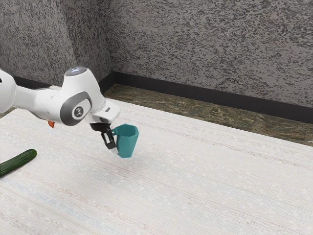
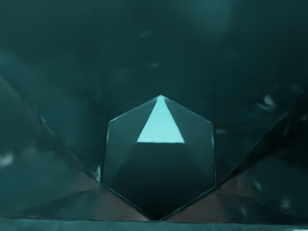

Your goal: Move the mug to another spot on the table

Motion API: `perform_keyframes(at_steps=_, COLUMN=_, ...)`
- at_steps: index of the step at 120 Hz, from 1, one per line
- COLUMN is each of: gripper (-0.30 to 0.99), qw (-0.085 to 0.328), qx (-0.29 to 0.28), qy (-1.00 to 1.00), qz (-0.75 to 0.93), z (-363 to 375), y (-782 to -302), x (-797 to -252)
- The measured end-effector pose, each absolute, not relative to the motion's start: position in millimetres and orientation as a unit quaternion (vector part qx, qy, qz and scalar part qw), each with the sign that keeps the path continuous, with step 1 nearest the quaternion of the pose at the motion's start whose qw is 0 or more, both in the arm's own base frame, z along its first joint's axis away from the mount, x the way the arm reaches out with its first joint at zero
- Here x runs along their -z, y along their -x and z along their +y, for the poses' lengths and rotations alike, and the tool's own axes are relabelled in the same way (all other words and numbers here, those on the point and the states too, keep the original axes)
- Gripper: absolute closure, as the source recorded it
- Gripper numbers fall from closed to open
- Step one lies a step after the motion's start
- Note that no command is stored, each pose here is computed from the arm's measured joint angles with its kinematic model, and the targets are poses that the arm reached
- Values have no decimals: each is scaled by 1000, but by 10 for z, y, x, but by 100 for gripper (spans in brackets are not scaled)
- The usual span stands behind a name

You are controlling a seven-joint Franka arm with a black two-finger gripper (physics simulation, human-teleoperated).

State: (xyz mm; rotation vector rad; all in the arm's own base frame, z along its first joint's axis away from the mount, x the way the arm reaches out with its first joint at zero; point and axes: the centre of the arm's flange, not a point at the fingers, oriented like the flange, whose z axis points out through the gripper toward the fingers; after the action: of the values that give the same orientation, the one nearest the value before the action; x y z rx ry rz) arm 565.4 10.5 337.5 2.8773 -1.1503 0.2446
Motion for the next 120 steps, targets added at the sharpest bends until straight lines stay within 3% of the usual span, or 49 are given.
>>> perform_keyframes(at_steps=20, gripper=73, qw=33, qx=-66, qy=-934, qz=-349, z=261, y=-5525, x=-3145)
perform_keyframes(at_steps=46, gripper=32, qw=58, qx=-47, qy=-937, qz=-341, z=363, y=-5401, x=-2879)
perform_keyframes(at_steps=68, gripper=14, qw=56, qx=-48, qy=-937, qz=-341, z=438, y=-5367, x=-2900)
perform_keyframes(at_steps=88, gripper=6, qw=48, qx=-93, qy=-929, qz=-354, z=359, y=-5447, x=-3360)
perform_keyframes(at_steps=104, gripper=3, qw=9, qx=-132, qy=-915, qz=-382, z=82, y=-5645, x=-3935)
perform_keyframes(at_steps=120, gripper=2, qw=-33, qx=-168, qy=-898, qz=-405, z=-209, y=-5919, x=-4856)
